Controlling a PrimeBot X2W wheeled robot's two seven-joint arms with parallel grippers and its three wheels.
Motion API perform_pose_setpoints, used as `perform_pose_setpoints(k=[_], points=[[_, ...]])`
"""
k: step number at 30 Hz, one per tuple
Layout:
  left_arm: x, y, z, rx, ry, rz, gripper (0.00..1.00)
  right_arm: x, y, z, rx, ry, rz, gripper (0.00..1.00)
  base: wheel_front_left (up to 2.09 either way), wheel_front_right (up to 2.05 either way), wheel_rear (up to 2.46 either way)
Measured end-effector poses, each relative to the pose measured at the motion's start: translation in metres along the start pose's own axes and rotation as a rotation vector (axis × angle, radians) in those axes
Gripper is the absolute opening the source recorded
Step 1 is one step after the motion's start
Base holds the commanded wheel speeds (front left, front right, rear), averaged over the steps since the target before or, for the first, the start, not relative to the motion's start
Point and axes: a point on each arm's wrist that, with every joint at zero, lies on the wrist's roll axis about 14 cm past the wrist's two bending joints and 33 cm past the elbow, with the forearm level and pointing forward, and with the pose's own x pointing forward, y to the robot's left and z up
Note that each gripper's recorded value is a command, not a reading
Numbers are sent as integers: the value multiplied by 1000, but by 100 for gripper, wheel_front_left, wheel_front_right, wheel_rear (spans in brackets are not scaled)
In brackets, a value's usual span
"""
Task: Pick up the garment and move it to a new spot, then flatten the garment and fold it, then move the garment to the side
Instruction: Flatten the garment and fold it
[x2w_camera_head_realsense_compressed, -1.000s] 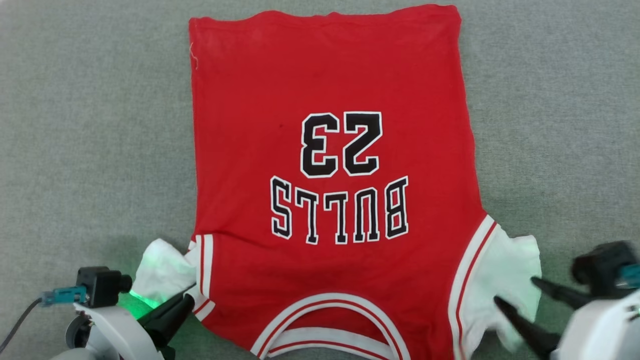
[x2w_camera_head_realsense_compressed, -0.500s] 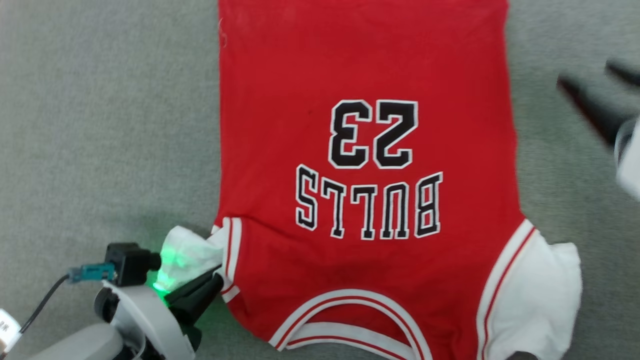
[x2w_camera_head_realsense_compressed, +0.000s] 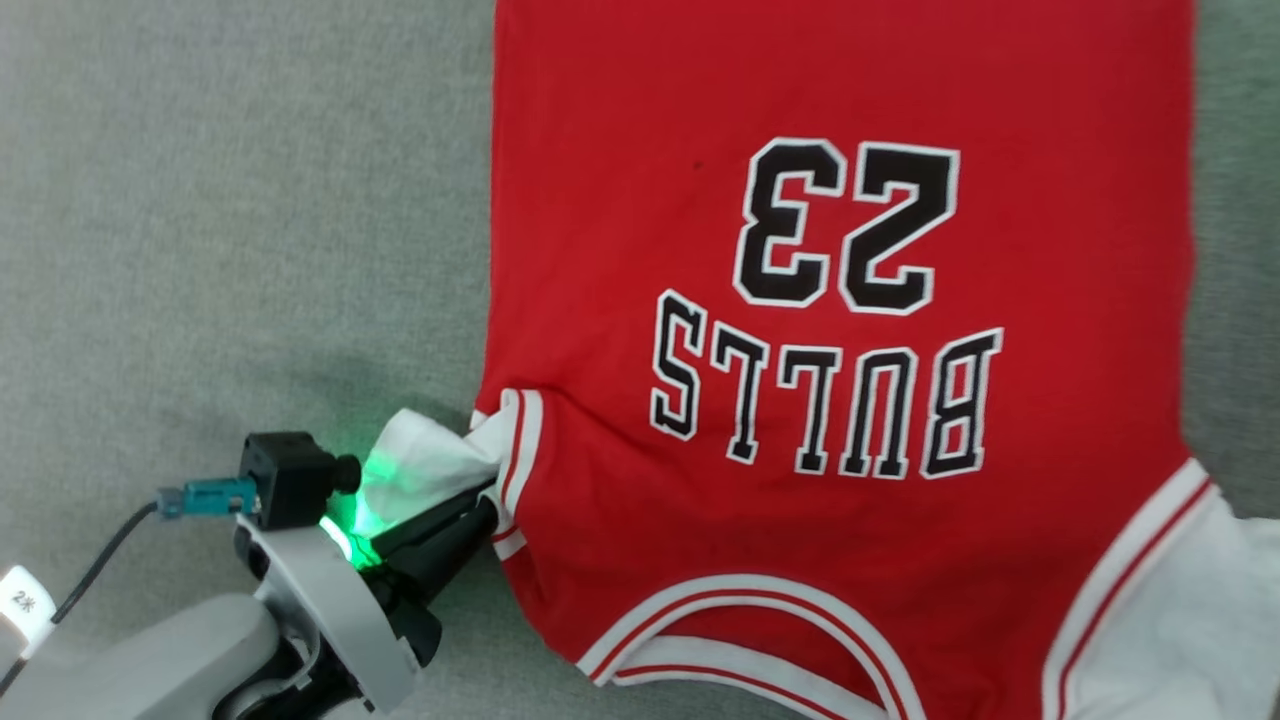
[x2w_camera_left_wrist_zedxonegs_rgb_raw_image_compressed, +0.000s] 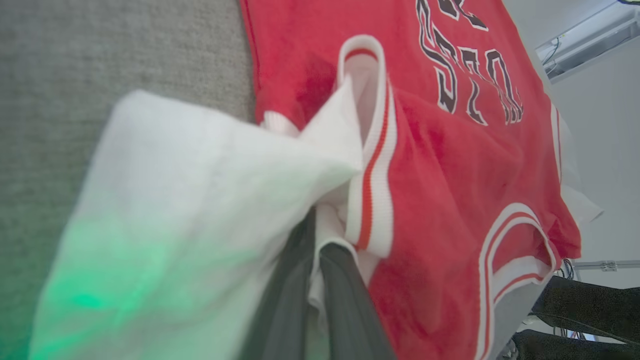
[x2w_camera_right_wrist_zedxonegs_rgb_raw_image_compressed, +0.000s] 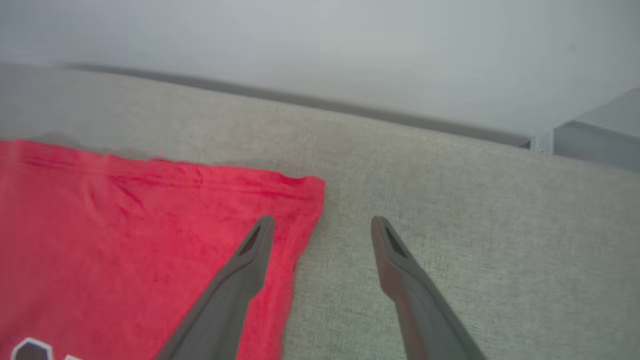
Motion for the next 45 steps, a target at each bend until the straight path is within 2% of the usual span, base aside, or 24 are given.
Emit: perform_pose_setpoints(k=[6, 16, 17, 19, 20, 26, 33, 45], points=[[4, 5, -3, -18, 7, 4, 0, 43, 9, -55, 7, 253, 0, 100, 0, 0, 0], [11, 11, -10, -35, 27, 3, 0, 67, 8, -71, -18, 314, -23, 100, 0, 0, 0], [11, 11, -10, -35, 29, 2, 0, 68, 9, -71, -20, 315, -22, 64, 0, 0, 0], [12, 11, -10, -35, 31, -1, 0, 69, 8, -70, -24, 309, -23, 19, 0, 0, 0], [13, 11, -10, -35, 31, -2, 0, 69, 7, -70, -25, 304, -24, 0, 0, 0, 0], [14, 9, -6, -37, 14, -4, 0, 65, 6, -64, -16, 242, -17, 0, 0, 0, 0], [7, 5, 3, -35, -28, 7, 0, 40, -2, -68, -92, 204, -20, 0, 0, 0, 0], [-11, -6, 15, -3, -80, 18, 0, -59, -19, -130, -170, 241, 38, 0, 0, 0, 0]])
